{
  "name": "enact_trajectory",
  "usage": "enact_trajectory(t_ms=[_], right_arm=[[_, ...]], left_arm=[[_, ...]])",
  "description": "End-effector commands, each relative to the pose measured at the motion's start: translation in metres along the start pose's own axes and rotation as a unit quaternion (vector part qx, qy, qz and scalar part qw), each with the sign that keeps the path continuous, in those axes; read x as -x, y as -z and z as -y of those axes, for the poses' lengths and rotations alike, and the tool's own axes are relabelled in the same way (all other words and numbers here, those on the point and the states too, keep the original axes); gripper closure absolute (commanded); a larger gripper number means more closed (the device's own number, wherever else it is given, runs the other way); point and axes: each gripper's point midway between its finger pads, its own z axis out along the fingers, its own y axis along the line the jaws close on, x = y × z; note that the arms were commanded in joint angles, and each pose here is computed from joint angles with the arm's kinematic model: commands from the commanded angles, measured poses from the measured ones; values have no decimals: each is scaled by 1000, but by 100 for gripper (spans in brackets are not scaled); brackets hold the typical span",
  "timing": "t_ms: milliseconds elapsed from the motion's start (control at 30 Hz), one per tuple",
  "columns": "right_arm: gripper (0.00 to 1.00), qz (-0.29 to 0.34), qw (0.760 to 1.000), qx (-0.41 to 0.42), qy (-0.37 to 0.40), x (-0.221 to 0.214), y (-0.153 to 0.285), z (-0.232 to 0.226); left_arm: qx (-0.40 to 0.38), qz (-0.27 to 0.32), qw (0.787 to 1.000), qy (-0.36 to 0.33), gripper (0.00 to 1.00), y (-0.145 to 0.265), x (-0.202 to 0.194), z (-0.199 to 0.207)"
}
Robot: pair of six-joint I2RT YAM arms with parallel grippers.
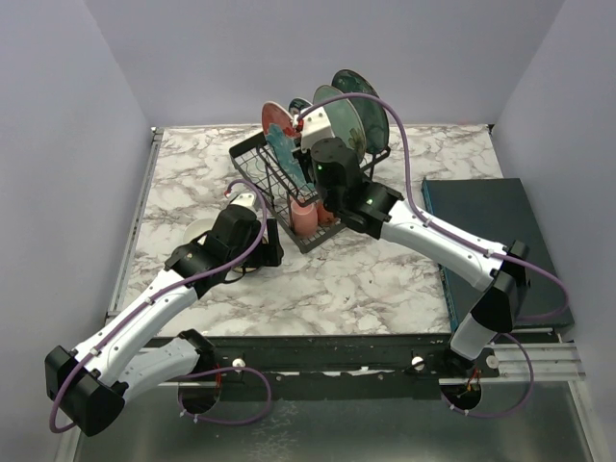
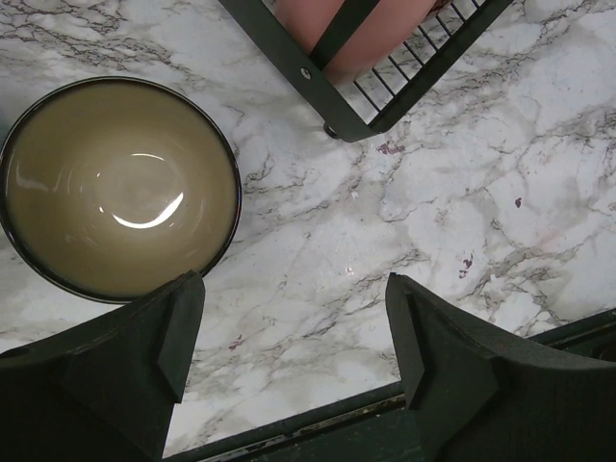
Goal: Load the mixed dishes into the dish rack
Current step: Insert the plate into the dish rack.
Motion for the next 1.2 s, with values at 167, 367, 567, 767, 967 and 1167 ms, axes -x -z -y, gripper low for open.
enact_trajectory(t_ms=[167, 367, 567, 767, 967, 1167], right_arm=[[53, -5, 999, 30, -19, -4, 1, -10], [47, 8, 999, 38, -38, 15, 12, -4], [44, 24, 997, 52, -60, 33, 26, 0], [40, 21, 995, 61, -76, 36, 31, -1], [39, 25, 992, 81, -97, 45, 41, -2], [38, 27, 983, 123, -135, 57, 60, -7]], left_arm=[[15, -4, 1000, -1, 17, 1, -4, -8], [16, -4, 1000, 0, 17, 0, -4, -8], [18, -5, 1000, 1, 17, 0, -4, -9], [19, -6, 1000, 2, 17, -1, -4, -10], [20, -6, 1000, 1, 17, -1, -4, -10], [23, -1, 1000, 5, 15, 0, -3, -12]])
